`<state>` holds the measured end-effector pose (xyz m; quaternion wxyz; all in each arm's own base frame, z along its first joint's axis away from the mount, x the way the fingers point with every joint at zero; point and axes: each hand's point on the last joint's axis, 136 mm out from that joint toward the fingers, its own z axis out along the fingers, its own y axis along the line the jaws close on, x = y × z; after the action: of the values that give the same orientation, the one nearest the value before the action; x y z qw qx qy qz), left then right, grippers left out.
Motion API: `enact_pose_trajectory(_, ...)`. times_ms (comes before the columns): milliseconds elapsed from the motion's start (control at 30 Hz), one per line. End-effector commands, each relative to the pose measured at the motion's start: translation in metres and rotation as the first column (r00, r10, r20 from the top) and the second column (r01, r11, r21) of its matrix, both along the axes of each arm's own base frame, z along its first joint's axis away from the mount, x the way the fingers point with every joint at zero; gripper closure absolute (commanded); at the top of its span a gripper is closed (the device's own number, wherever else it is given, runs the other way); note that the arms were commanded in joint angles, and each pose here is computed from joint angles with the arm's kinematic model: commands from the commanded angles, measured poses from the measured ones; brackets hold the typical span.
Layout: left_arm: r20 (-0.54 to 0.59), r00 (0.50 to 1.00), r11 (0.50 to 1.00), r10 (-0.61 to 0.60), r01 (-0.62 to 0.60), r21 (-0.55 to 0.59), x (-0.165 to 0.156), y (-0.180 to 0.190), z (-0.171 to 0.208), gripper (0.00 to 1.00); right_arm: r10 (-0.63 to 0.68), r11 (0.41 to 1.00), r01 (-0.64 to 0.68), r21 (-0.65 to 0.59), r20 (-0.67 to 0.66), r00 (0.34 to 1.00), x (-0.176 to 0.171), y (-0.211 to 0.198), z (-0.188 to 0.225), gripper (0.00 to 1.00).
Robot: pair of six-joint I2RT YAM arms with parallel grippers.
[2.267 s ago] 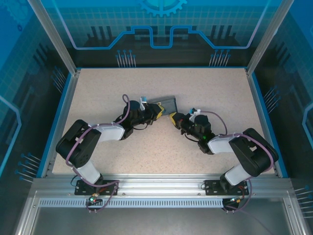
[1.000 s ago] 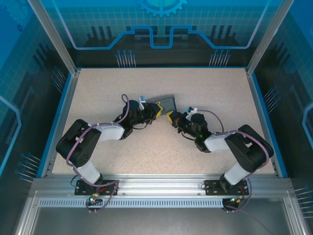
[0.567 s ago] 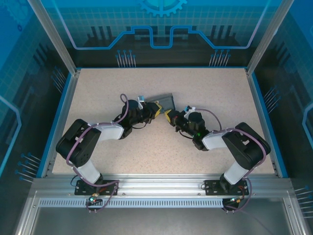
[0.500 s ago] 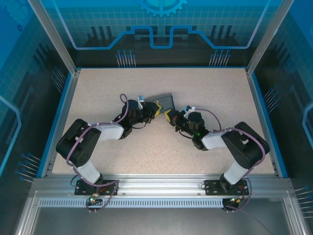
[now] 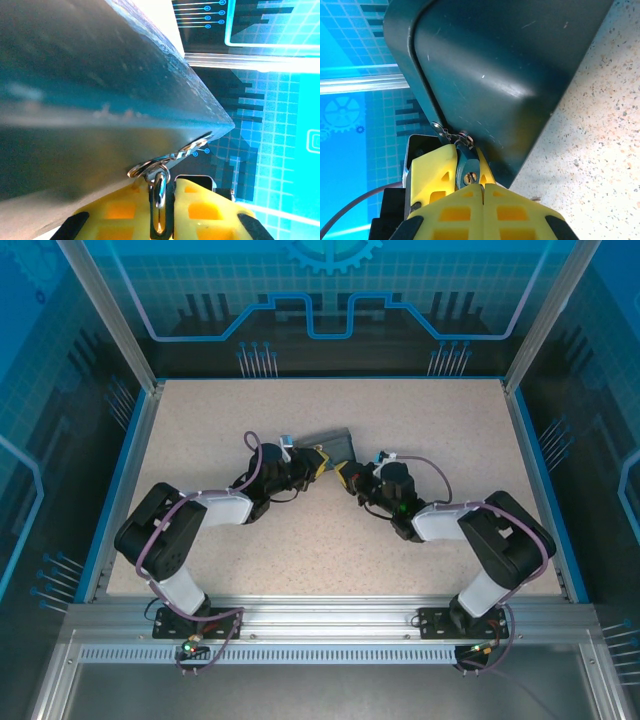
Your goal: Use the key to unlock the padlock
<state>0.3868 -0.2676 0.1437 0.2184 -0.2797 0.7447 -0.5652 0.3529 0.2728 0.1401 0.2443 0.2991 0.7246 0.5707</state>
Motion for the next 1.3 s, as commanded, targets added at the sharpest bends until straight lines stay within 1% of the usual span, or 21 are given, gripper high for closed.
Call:
enact_pose_trajectory(0, -0.015, 0.995, 0.995, -0.097, 0.096, -0.032, -0.015, -0.019, 0.000, 1.00, 0.052, 0.998, -0.050, -0.045, 0.059, 0.997, -0.004, 0.014, 0.014, 1.00)
enact_pose_trajectory(133, -0.014, 0.995, 0.995, -0.099, 0.098, -0.030, -0.015, -0.019, 0.001, 1.00, 0.059, 0.995, -0.053, -0.086, 0.067, 0.996, -0.003, 0.013, 0.013, 1.00)
enact_pose_trajectory(333, -0.016, 0.995, 0.995, -0.099, 0.098, -0.029, -0.015, -0.019, 0.001, 1.00, 0.092, 0.991, -0.079, -0.104, 0.133, 0.987, 0.002, 0.021, 0.026, 1.00)
enact_pose_trajectory(400, -0.015, 0.995, 0.995, -0.097, 0.097, -0.029, -0.015, -0.019, 0.001, 1.00, 0.103, 0.988, -0.085, -0.132, 0.139, 0.985, 0.002, 0.022, 0.026, 1.00)
enact_pose_trajectory(533, -0.016, 0.995, 0.995, -0.097, 0.097, -0.028, -0.015, -0.019, 0.001, 1.00, 0.105, 0.987, -0.087, -0.135, 0.134, 0.985, 0.002, 0.021, 0.022, 1.00)
enact_pose_trajectory(600, -0.016, 0.995, 0.995, -0.100, 0.099, -0.028, -0.016, -0.019, 0.001, 1.00, 0.096, 0.991, -0.082, -0.108, 0.129, 0.987, 0.003, 0.021, 0.019, 1.00)
enact_pose_trajectory(700, -0.014, 0.995, 0.995, -0.098, 0.098, -0.029, -0.015, -0.019, 0.001, 1.00, 0.083, 0.996, -0.081, -0.022, 0.138, 0.987, 0.007, 0.024, 0.022, 1.00)
enact_pose_trajectory(867, -0.015, 0.995, 0.995, -0.097, 0.097, -0.029, -0.016, -0.019, 0.001, 1.00, 0.068, 0.993, -0.082, 0.089, 0.147, 0.987, 0.011, 0.026, 0.037, 1.00)
enact_pose_trajectory(1067, -0.015, 0.995, 0.995, -0.095, 0.095, -0.025, -0.016, -0.018, 0.001, 1.00, 0.053, 0.988, -0.071, 0.140, 0.128, 0.990, 0.013, 0.022, 0.053, 1.00)
enact_pose_trajectory(1267, -0.015, 0.995, 0.995, -0.095, 0.095, -0.022, -0.016, -0.018, 0.001, 1.00, 0.034, 0.989, -0.045, 0.141, 0.081, 0.996, 0.020, 0.011, 0.049, 1.00)
